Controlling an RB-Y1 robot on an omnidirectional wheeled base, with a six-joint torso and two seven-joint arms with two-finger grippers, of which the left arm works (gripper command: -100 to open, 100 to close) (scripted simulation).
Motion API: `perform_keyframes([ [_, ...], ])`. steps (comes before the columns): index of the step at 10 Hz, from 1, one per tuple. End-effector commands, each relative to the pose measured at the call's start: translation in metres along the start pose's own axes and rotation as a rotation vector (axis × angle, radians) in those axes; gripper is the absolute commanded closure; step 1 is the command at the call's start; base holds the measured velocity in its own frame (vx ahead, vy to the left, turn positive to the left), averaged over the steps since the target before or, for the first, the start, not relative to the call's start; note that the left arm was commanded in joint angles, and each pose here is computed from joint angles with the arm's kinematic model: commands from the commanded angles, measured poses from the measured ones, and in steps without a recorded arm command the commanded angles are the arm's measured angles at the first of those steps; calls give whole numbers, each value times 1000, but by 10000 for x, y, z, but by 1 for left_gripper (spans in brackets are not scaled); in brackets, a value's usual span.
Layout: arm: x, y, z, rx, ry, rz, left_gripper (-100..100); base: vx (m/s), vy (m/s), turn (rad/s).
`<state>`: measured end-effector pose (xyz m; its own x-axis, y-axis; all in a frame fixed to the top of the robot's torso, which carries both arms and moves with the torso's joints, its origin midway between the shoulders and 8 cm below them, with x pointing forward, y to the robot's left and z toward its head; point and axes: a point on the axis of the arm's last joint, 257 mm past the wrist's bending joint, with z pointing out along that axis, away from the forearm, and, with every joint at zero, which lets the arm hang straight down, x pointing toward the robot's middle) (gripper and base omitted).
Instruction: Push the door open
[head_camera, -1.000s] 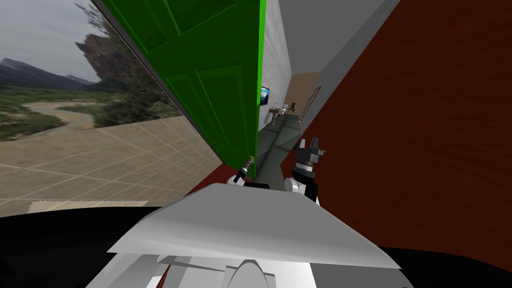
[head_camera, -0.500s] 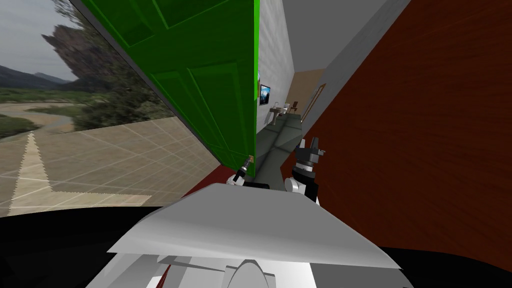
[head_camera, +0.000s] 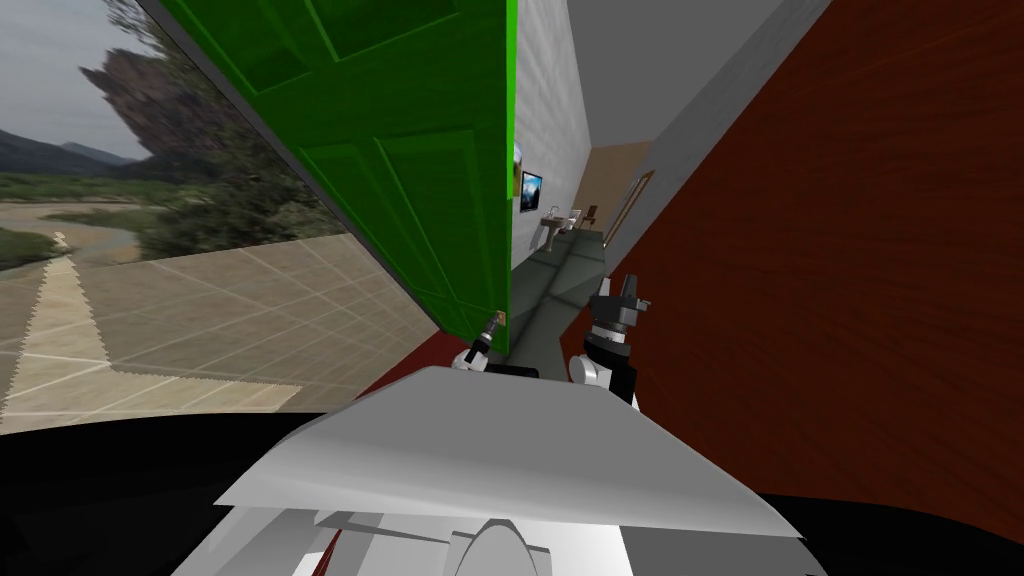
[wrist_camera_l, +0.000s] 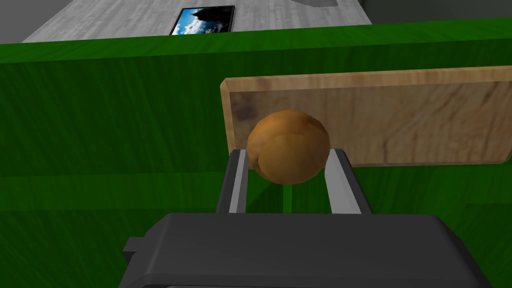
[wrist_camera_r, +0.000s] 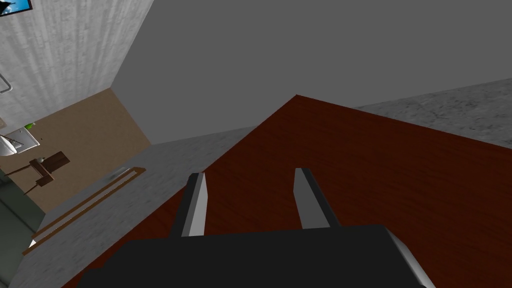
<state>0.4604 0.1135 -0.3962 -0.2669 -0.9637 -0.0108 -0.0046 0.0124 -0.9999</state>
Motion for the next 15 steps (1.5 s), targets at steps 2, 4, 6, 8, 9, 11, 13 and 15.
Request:
perform_keyframes([
  [2,-240,-50,36,11,-55,8,100,135,-106,98],
  [4,-346,-51,42,11,-87,8,100,162,-116,67],
  [6,-270,-27,22,3,-68,8,-100,-109,-6,23],
  [8,-234,-30,23,4,-62,6,-100,-213,30,15],
  [9,-195,-34,25,5,-57,1,-100,-225,-10,38],
  [11,-137,-42,30,6,-51,-6,-100,-240,-13,26],
  [13,-118,-53,30,7,-50,-8,-100,-148,21,12],
  [15,-159,-45,13,7,-55,-3,-100,141,-37,-26],
])
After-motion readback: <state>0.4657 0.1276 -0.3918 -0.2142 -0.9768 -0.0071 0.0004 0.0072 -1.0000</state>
